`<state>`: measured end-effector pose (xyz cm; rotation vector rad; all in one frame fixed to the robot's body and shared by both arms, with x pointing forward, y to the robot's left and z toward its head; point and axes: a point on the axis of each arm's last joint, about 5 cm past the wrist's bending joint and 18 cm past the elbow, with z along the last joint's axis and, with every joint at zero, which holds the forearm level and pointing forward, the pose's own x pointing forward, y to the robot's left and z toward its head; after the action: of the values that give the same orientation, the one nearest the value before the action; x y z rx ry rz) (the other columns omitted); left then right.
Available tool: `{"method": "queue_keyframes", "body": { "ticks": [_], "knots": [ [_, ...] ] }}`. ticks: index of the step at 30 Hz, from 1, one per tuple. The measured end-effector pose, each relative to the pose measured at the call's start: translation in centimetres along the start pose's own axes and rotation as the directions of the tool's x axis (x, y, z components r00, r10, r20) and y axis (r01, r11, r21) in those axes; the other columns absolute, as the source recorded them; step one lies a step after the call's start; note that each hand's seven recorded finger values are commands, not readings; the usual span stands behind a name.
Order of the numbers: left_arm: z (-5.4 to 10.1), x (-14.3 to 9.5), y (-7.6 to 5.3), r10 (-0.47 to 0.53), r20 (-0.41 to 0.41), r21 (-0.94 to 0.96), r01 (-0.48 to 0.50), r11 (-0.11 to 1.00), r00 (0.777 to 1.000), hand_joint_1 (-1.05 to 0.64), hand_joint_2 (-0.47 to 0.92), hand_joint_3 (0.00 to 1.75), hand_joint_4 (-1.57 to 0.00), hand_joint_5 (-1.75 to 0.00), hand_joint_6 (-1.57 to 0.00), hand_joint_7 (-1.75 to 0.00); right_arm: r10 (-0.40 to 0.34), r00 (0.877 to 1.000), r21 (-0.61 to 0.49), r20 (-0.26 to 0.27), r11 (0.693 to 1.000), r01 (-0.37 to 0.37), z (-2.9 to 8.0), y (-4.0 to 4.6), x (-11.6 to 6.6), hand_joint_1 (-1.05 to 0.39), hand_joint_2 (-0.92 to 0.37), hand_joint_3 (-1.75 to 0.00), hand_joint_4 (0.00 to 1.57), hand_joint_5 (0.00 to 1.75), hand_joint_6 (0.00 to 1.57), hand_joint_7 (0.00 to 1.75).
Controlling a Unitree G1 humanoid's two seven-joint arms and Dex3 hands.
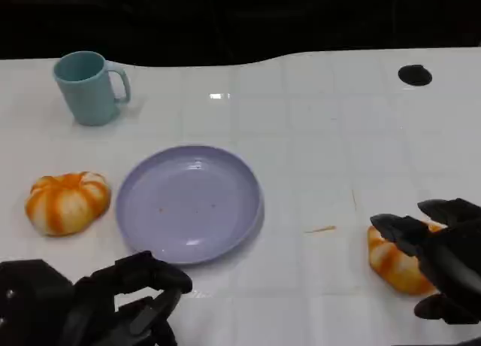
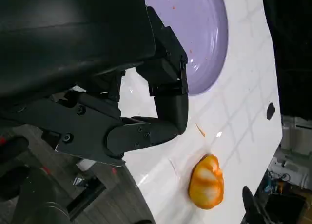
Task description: Grasp the bread from the table and place it into the plate.
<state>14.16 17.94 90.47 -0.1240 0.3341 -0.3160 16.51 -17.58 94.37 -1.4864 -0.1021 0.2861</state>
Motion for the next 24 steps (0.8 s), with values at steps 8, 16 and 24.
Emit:
{"method": "queue_keyframes", "body": {
  "ticks": [8,16,24],
  "knots": [
    [0.0,0.0,-0.1,-0.002,0.001,-0.008,0.002,1.0,1.0,-0.38,0.92,0.49,-0.62,-1.75,-0.59,-1.32,0.065,0.998,-0.002,-0.012,0.998,-0.065,-0.4,1.18,1.9,-0.48,-0.79,-0.01,0.18,0.16,0.28,0.0],
    [0.2,-0.1,-0.4,0.001,0.014,-0.004,-0.001,1.0,1.0,-0.39,0.92,0.49,-0.62,-1.75,-0.59,-1.32,0.146,0.989,0.006,-0.03,0.989,-0.146,-0.8,2.84,3.6,-0.47,-0.82,-0.01,0.23,0.16,0.36,0.03],
    [0.2,-0.1,-0.4,0.003,0.01,-0.006,-0.003,1.0,1.0,-0.41,0.92,0.48,-0.63,-1.75,-0.6,-1.31,0.188,0.981,0.064,-0.047,0.981,-0.185,-1.2,3.62,5.3,-0.45,-0.87,-0.02,0.3,0.16,0.43,0.03]
  ]
}}
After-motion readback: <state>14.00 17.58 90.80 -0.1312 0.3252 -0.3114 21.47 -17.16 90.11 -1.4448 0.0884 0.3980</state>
